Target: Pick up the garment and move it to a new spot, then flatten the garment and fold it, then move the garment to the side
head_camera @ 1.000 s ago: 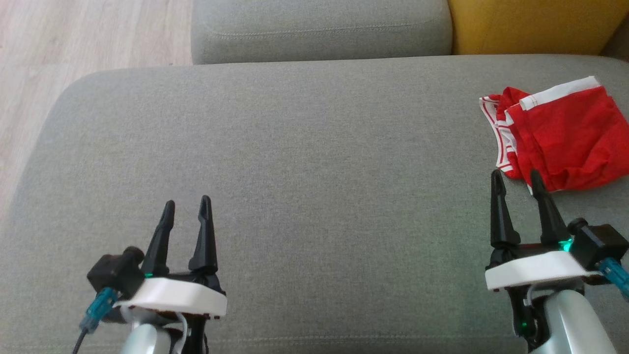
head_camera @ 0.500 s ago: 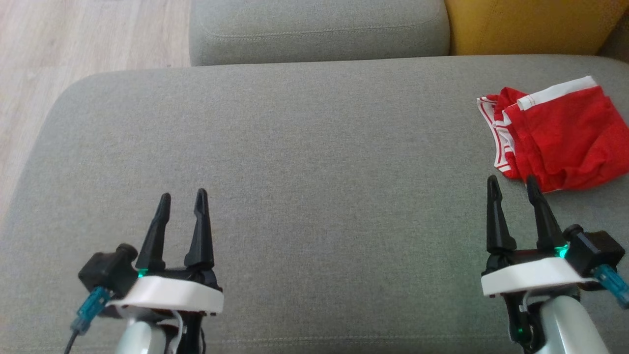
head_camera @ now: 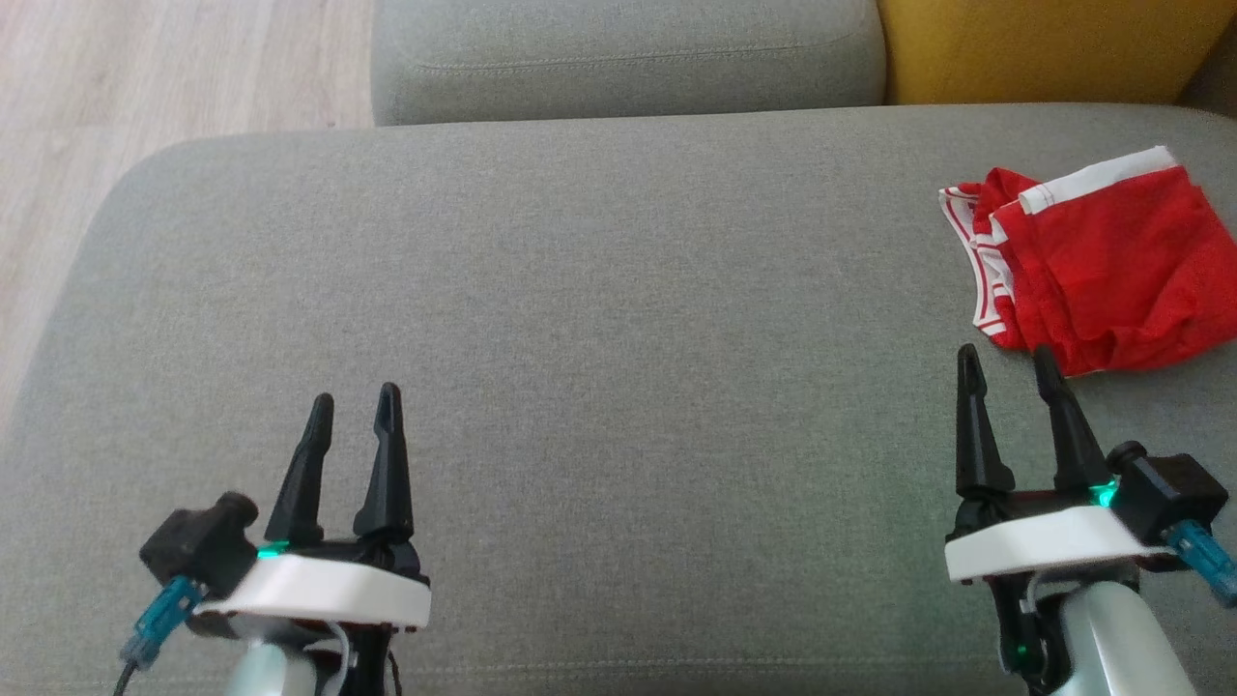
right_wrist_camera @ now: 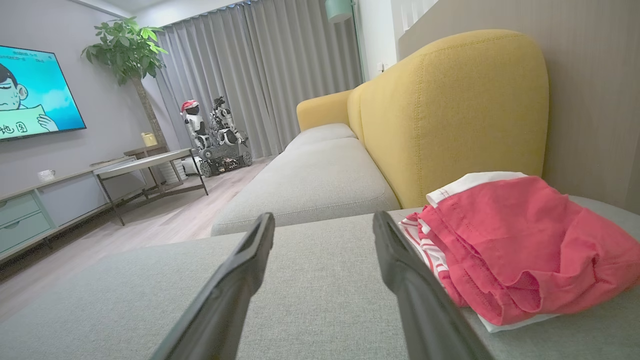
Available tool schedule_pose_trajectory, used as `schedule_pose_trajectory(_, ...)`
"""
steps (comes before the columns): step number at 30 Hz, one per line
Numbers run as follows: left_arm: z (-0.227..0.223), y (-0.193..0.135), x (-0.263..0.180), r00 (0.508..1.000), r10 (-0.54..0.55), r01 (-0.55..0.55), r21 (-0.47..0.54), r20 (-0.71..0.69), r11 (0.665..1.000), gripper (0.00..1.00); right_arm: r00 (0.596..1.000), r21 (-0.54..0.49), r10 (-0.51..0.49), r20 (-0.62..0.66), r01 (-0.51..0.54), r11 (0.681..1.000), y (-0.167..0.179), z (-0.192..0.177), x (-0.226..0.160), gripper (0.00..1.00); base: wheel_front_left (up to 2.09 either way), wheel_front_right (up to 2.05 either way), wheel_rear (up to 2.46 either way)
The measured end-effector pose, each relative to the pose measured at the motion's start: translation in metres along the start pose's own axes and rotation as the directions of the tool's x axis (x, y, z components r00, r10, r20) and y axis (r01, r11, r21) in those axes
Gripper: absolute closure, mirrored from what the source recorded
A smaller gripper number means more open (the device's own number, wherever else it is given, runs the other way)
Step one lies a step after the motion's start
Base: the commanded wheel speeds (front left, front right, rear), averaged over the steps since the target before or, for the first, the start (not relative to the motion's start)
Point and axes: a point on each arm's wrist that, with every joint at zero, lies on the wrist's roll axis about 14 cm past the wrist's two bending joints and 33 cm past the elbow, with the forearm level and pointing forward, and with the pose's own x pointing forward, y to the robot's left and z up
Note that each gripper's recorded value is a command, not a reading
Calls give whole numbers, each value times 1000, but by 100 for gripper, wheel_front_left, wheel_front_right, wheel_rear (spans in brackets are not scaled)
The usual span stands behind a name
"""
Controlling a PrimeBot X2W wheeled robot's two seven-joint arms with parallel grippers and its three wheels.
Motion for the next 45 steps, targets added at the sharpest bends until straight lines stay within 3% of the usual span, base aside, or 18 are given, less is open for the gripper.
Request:
schedule_pose_trajectory(15, 0, 4, 0, 1000, 8, -8, -32, 0, 999, 0, 1000, 6, 3, 0, -3, 1000, 1, -1, 1, 0, 0, 0, 0)
schedule_pose_trajectory(16, 0, 4, 0, 1000, 8, -8, -38, 0, 999, 100, 1000, 10, 3, 0, -3, 1000, 2, -2, 1, 100, 0, 0, 0)
schedule_pose_trajectory(24, -47, 23, -28, 984, 81, -91, -52, -159, 995, 100, 985, 41, -45, -164, 52, 998, -10, -52, -29, 100, 0, 0, 0)
schedule_pose_trajectory(45, -49, 34, -26, 974, 128, -168, -218, -187, 961, 100, 978, 243, -106, -178, 148, 959, -22, -52, -30, 100, 0, 0, 0)
